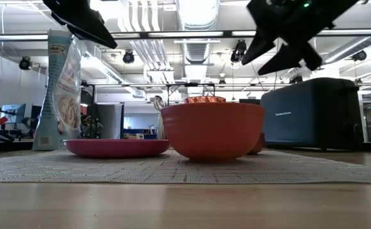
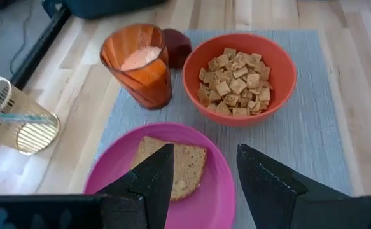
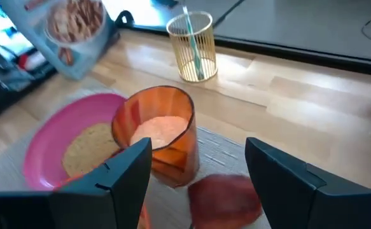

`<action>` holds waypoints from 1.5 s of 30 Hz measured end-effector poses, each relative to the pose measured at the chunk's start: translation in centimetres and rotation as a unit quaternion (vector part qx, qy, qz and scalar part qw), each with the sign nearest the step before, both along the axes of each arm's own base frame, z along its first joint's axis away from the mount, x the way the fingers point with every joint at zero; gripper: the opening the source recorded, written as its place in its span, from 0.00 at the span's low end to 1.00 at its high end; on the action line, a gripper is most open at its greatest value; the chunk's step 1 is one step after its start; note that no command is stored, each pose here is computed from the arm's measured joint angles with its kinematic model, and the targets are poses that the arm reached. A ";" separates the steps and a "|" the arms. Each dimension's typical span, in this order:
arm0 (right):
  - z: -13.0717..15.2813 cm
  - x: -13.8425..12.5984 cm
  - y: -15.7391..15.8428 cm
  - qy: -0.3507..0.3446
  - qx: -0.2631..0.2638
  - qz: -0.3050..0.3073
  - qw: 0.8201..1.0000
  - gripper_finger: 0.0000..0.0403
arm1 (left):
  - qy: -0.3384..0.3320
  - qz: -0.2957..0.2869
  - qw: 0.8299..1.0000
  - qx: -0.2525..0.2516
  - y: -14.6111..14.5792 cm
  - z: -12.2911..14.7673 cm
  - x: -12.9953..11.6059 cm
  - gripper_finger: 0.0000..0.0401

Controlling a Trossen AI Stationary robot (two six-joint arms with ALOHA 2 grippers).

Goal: Arrange a breakfast setting
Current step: Put the white patterned spoon on the gray table mat to the right of the orange bowl

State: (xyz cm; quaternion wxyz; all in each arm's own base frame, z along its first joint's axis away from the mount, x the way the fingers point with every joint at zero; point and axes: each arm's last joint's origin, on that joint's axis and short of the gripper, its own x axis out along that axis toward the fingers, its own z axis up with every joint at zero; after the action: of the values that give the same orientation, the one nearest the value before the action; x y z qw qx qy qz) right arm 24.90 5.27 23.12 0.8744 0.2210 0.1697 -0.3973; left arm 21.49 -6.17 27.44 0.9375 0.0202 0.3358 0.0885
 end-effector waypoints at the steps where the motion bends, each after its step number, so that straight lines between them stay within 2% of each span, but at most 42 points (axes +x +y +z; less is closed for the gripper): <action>1: 0.2 0.3 -0.6 0.011 0.002 0.005 1.000 0.60 | -0.003 -0.001 1.000 0.005 0.0 0.0 0.0 0.39; 5: 0.5 1.7 -3.3 0.043 0.007 0.022 0.999 0.60 | -0.013 -0.007 1.000 0.022 0.0 0.3 0.2 0.39; 10: 1.1 3.8 -6.1 0.063 0.009 0.054 0.997 0.60 | -0.036 0.035 0.998 0.048 0.2 1.0 0.3 0.39; 19: 2.5 9.2 -9.5 0.084 -0.008 0.096 0.992 0.60 | -0.047 0.071 0.996 0.001 0.2 1.0 0.3 0.39; 28: 3.0 15.5 -13.5 0.108 -0.037 0.083 0.990 0.60 | -0.052 0.082 0.995 -0.015 0.2 1.0 0.3 0.39; 32: 1.9 16.7 -16.3 0.134 -0.020 0.061 0.989 0.60 | -0.055 0.092 0.994 -0.027 0.2 1.0 0.3 0.39; 37: 0.7 17.8 -19.6 0.108 0.029 0.072 0.991 0.60 | -0.056 0.093 0.994 -0.029 0.2 1.0 0.3 0.39; 45: -0.3 19.3 -22.8 0.097 0.038 0.053 0.993 0.60 | -0.050 0.090 0.994 -0.023 0.3 0.9 0.2 0.39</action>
State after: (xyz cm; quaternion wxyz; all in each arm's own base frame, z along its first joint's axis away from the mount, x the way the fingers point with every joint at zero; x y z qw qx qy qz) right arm 44.23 -17.52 22.83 0.8645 0.2054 0.2802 -0.3632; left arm 21.71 -5.91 28.34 0.9417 -0.0357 0.2907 0.1657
